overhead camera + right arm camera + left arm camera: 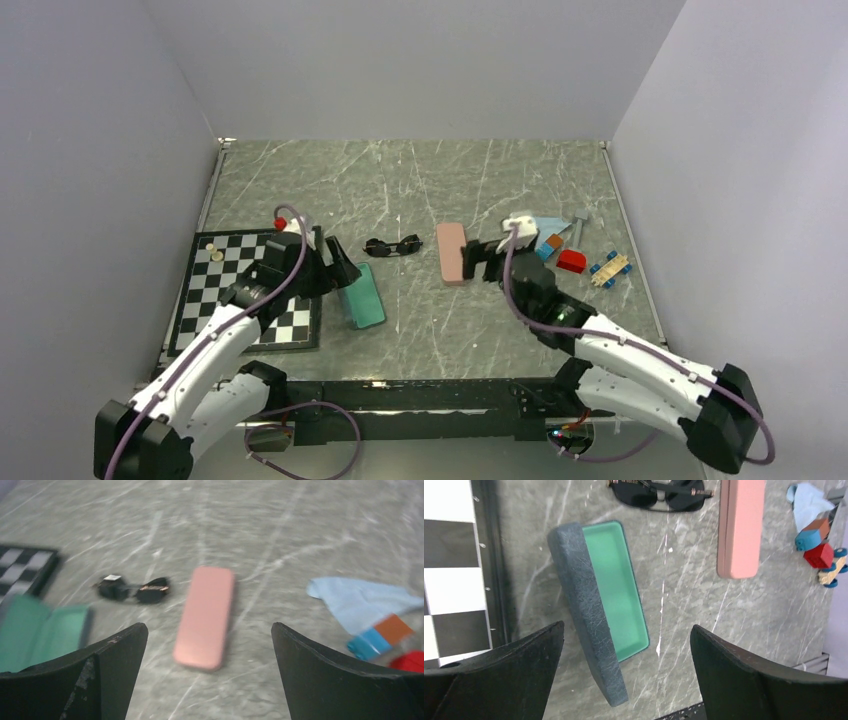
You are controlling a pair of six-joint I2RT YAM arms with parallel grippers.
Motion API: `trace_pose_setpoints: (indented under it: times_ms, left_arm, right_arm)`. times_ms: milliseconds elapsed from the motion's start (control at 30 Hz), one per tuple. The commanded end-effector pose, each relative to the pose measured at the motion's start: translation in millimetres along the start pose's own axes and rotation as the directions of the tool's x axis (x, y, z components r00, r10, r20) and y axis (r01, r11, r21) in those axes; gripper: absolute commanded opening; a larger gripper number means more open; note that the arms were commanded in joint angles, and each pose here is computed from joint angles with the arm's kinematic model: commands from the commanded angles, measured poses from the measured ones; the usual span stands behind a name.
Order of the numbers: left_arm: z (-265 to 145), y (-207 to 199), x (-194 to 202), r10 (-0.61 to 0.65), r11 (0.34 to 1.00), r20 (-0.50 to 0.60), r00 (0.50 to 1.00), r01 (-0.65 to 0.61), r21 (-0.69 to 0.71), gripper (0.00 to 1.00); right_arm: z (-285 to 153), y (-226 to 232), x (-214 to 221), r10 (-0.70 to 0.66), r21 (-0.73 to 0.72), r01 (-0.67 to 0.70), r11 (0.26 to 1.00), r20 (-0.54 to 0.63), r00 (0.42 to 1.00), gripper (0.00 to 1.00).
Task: Organize the sunglasses
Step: Pick up the glasses cleaning cloth from the center of the board.
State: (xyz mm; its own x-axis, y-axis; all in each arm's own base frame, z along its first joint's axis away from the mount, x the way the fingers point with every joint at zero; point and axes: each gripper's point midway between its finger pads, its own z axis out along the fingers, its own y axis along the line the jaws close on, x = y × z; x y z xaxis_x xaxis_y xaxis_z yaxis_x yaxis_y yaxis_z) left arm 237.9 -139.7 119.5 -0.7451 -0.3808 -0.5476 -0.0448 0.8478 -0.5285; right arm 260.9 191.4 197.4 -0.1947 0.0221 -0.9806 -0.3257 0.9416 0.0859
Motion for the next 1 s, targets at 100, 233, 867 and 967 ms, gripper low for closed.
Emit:
trace_pose_setpoints:
  times_ms: [100,233,867,967]
  left_arm:
    - [-46.1,-9.7,-55.4,0.057,0.998,0.239,0.969,-0.048,-0.04,0.99]
    - [-52.6,-12.8,-63.9,0.056,0.998,0.288,0.956,-0.05,-0.029,0.99]
    - [-46.9,4.0,-55.4,0.04,0.998,0.307,0.951,-0.023,-0.06,0.99]
    - [-46.2,1.8,-56.6,0.037,0.998,0.309,0.95,-0.022,-0.053,0.99]
  right_arm:
    - [29.1,-99.1,18.7,0.387,0.349,-0.326,0.878,-0.119,0.914,1.0]
    - [58.1,-144.8,33.8,0.444,0.448,-0.334,0.829,-0.164,0.881,0.99]
    - [158.0,-215.0,153.6,0.474,0.623,-0.051,0.78,-0.535,0.699,0.53]
    - [163.0,-208.8,156.8,0.471,0.601,-0.068,0.796,-0.547,0.692,0.28]
